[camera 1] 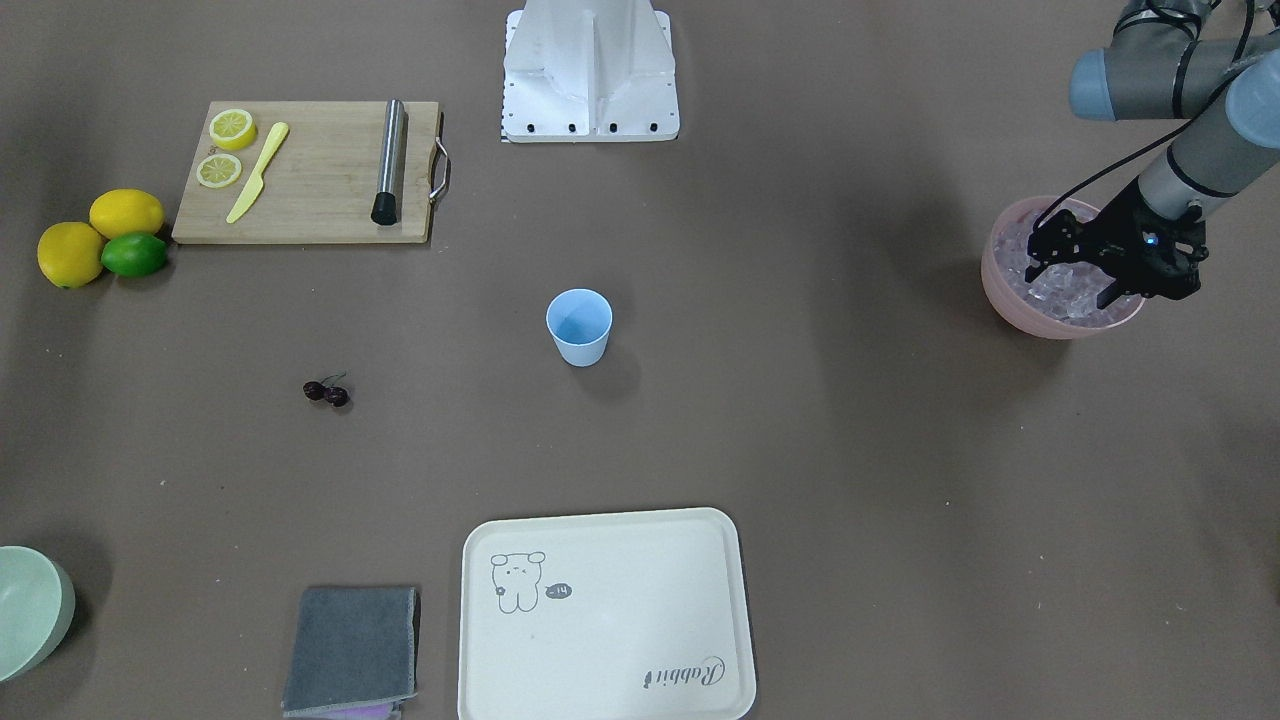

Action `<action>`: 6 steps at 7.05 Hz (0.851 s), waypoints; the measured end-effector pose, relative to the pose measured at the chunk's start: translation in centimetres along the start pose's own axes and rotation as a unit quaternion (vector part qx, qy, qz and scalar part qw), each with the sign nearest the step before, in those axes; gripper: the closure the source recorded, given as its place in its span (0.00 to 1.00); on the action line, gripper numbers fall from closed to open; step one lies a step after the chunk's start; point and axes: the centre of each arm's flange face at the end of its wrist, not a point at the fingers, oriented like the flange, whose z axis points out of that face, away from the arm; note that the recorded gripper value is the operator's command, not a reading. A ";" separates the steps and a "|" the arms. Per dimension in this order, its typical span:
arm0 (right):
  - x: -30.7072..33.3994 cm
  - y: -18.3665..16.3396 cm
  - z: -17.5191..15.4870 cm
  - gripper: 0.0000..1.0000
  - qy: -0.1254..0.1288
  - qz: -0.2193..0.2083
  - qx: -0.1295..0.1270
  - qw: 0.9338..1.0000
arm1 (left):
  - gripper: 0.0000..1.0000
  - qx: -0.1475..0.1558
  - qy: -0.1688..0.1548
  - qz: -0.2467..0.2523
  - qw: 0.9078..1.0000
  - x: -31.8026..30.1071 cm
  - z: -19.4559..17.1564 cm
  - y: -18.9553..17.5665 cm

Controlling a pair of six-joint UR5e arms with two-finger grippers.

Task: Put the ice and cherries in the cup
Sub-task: 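Lower the left gripper into the bowl and grasp an ice cube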

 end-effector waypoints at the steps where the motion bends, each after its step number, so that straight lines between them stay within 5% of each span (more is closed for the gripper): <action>1: 0.0 0.0 0.0 0.00 0.000 0.000 0.000 1.000 | 0.02 -0.002 0.000 -0.001 1.000 -0.1 0.1 0.0; 6: 0.0 0.1 -0.1 0.00 -0.001 0.000 0.001 1.000 | 0.02 -0.018 0.005 0.005 1.000 0.8 1.7 0.5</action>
